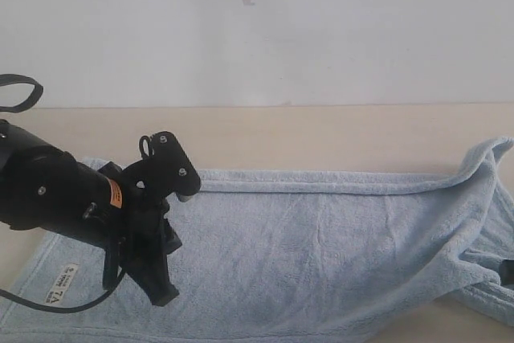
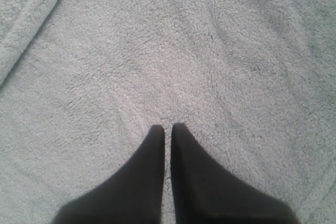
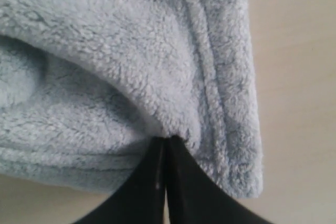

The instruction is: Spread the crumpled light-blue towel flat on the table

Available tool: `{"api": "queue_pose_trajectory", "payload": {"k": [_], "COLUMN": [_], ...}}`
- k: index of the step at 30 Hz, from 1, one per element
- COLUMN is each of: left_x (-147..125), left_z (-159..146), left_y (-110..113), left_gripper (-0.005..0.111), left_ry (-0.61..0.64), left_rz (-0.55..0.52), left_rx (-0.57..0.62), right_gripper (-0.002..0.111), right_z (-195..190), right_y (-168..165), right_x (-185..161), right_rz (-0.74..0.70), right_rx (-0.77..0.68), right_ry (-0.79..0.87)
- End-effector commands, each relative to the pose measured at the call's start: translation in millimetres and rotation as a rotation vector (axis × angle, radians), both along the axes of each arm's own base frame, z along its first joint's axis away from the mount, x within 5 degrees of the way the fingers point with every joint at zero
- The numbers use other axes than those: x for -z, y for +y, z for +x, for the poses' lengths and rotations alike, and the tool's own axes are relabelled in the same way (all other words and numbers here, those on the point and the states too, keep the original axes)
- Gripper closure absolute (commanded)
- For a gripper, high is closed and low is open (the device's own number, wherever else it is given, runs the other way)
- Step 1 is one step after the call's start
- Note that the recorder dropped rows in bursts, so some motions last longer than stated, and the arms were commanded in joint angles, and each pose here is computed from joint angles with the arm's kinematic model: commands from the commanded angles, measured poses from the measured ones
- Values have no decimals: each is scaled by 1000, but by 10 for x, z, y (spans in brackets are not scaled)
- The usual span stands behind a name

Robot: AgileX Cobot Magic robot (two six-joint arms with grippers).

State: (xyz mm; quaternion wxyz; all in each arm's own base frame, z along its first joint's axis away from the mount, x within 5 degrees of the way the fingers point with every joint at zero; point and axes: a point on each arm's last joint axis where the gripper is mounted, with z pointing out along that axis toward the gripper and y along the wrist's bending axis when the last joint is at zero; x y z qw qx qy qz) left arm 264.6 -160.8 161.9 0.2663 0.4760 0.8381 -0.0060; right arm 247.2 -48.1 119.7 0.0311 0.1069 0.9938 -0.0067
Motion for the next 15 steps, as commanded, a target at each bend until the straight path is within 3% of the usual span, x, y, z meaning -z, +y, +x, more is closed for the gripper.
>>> {"api": "queue_pose_trajectory", "payload": {"k": [1,7,15], "left_x": [-11,-11,-11], "left_z": [19,20,26], "left_y": [5,6,17], "left_gripper": [103,103,103], "left_ry": [-2,-4,-23], "left_rz": [-4,-1,32], "left_rx": [-9,-5,31], "right_gripper": [108,108,108], "right_z": [-65,-193,-218], "right_y": [-36,-222,-368], "right_x": [34,-9,-69], "right_rz": [-38,-247,-425], "right_rx": [-25,20,97], "right_ry": [86,225,239]}}
